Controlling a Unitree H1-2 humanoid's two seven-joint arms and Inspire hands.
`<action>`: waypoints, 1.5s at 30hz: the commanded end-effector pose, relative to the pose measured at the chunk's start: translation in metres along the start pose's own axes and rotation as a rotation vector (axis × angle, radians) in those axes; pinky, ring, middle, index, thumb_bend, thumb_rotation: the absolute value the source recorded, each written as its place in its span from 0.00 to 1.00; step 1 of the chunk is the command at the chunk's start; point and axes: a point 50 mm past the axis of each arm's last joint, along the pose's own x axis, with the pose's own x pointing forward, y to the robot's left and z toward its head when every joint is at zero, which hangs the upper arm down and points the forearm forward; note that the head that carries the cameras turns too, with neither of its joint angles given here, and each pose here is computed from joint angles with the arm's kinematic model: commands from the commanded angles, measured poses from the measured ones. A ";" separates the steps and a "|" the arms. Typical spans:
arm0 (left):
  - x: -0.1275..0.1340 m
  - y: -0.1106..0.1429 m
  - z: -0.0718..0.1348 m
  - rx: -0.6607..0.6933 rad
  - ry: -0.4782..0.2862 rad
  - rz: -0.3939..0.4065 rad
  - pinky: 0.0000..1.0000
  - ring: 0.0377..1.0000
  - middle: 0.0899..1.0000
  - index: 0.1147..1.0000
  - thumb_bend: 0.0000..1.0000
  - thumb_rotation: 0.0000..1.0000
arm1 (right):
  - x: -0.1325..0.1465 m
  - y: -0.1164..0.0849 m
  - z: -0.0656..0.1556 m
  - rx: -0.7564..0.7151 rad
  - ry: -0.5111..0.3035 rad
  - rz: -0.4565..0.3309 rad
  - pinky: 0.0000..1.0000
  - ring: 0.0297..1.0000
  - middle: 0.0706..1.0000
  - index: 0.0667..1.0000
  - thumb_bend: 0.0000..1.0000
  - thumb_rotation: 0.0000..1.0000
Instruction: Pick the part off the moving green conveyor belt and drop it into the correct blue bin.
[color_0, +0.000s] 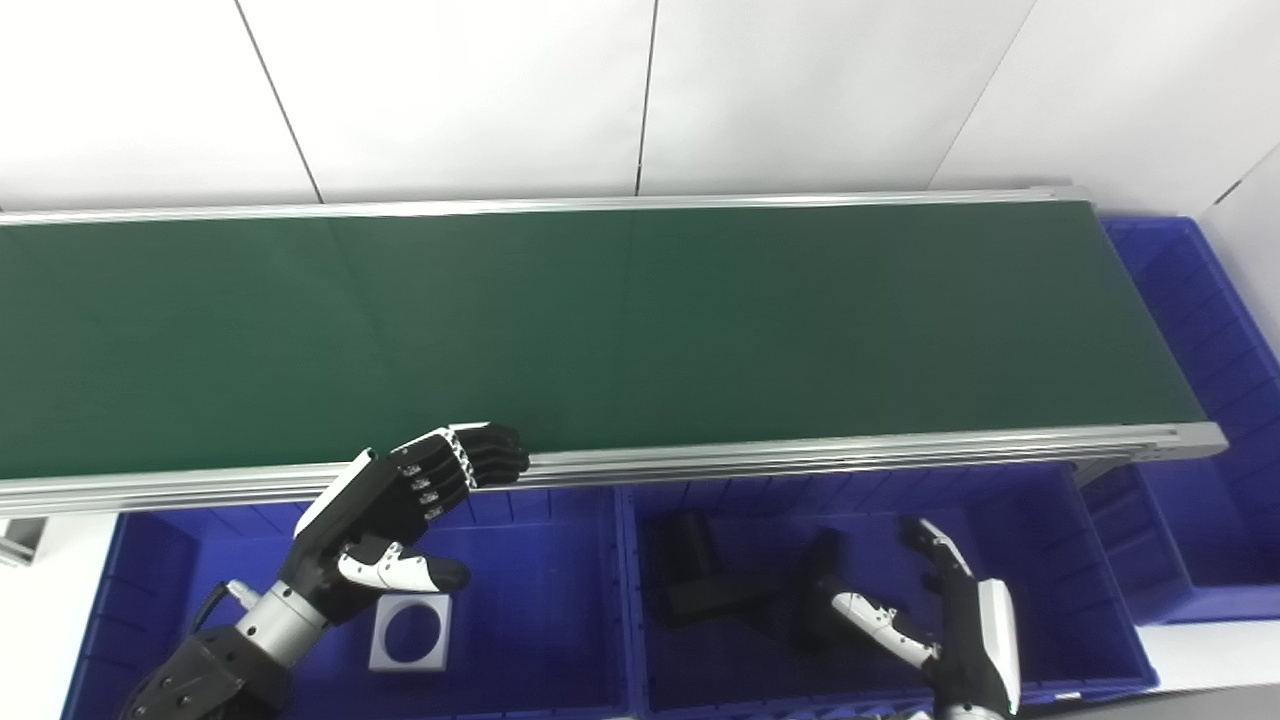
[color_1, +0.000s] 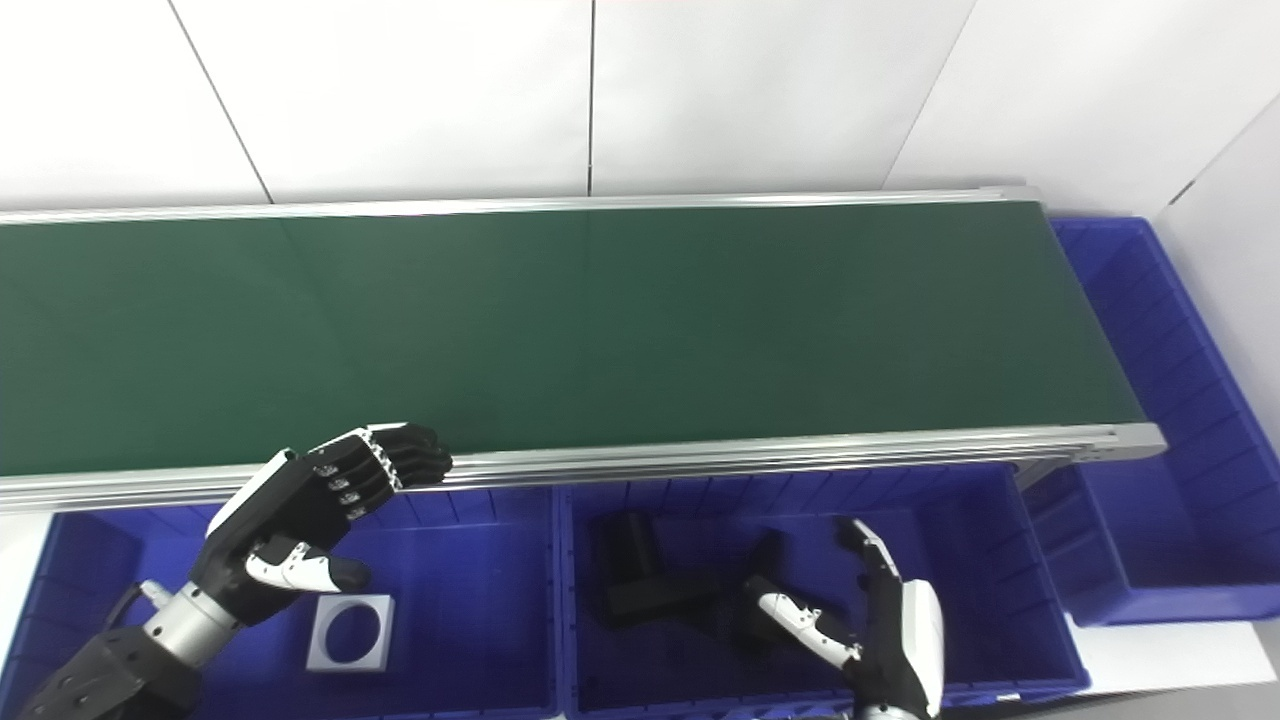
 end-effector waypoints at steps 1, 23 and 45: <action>0.005 0.001 0.011 0.037 -0.047 -0.027 0.83 0.78 0.75 0.73 1.00 0.27 | -0.001 -0.007 0.010 0.002 -0.027 -0.012 0.87 1.00 1.00 1.00 0.82 0.46; 0.005 -0.011 0.012 0.027 -0.051 -0.023 0.83 0.79 0.75 0.73 1.00 0.26 | -0.035 0.013 0.163 0.233 -0.588 0.164 0.73 0.80 0.81 0.84 0.70 0.53; 0.002 -0.033 0.003 0.054 -0.065 0.060 0.86 0.88 0.87 0.85 1.00 0.31 | -0.021 0.055 0.134 0.345 -0.560 0.488 0.66 0.74 0.77 0.84 0.65 0.65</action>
